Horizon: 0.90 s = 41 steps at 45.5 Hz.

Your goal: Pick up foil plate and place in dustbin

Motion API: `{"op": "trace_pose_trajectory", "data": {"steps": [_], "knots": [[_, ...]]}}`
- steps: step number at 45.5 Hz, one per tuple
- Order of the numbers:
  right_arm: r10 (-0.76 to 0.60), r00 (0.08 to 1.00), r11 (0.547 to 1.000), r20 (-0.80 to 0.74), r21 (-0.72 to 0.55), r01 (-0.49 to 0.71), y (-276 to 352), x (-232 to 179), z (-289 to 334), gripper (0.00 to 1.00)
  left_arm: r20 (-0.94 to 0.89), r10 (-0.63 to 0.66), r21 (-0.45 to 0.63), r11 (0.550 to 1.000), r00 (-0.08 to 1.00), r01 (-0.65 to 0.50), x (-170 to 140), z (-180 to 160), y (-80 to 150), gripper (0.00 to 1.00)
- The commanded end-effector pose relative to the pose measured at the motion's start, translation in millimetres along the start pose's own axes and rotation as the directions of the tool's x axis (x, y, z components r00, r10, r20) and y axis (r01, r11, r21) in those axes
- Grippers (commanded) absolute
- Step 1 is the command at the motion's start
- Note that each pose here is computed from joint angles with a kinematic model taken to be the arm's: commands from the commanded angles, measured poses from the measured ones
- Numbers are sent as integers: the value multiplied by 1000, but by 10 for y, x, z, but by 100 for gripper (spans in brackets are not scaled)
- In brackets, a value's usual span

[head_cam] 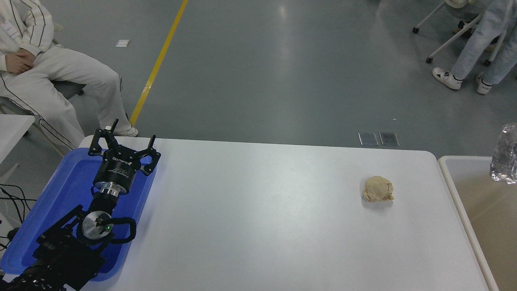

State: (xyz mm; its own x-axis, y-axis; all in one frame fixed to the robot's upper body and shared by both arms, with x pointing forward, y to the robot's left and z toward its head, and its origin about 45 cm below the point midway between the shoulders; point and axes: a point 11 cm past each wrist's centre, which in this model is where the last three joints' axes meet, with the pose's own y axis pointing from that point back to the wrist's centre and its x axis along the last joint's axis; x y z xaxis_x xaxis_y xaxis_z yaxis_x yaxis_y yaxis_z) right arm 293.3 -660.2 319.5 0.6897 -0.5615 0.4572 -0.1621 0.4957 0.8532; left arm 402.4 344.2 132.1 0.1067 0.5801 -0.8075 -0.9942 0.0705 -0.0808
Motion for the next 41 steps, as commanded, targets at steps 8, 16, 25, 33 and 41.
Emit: {"op": "trace_pose_trajectory", "data": {"steps": [8,16,25,33,41], "knots": [[33,993,998,113,-59,-27,-448,-242,461,0,-1,0,-1,1000,1000,0,0,1,0,100],[45,990,997,135,-64,-36,-579,-337,487,0,0,0,0,1000,1000,0,0,0,0,100],[2,994,999,114,-52,4,-788,-553,330,0,0,0,0,1000,1000,0,0,0,0,100],[-50,987,998,155,-32,55,-965,-810,381,0,-1,0,-1,1000,1000,0,0,1,0,100],[-98,985,995,140,-11,101,-1118,-1023,232,0,-1,0,-1,1000,1000,0,0,1,0,100]]}}
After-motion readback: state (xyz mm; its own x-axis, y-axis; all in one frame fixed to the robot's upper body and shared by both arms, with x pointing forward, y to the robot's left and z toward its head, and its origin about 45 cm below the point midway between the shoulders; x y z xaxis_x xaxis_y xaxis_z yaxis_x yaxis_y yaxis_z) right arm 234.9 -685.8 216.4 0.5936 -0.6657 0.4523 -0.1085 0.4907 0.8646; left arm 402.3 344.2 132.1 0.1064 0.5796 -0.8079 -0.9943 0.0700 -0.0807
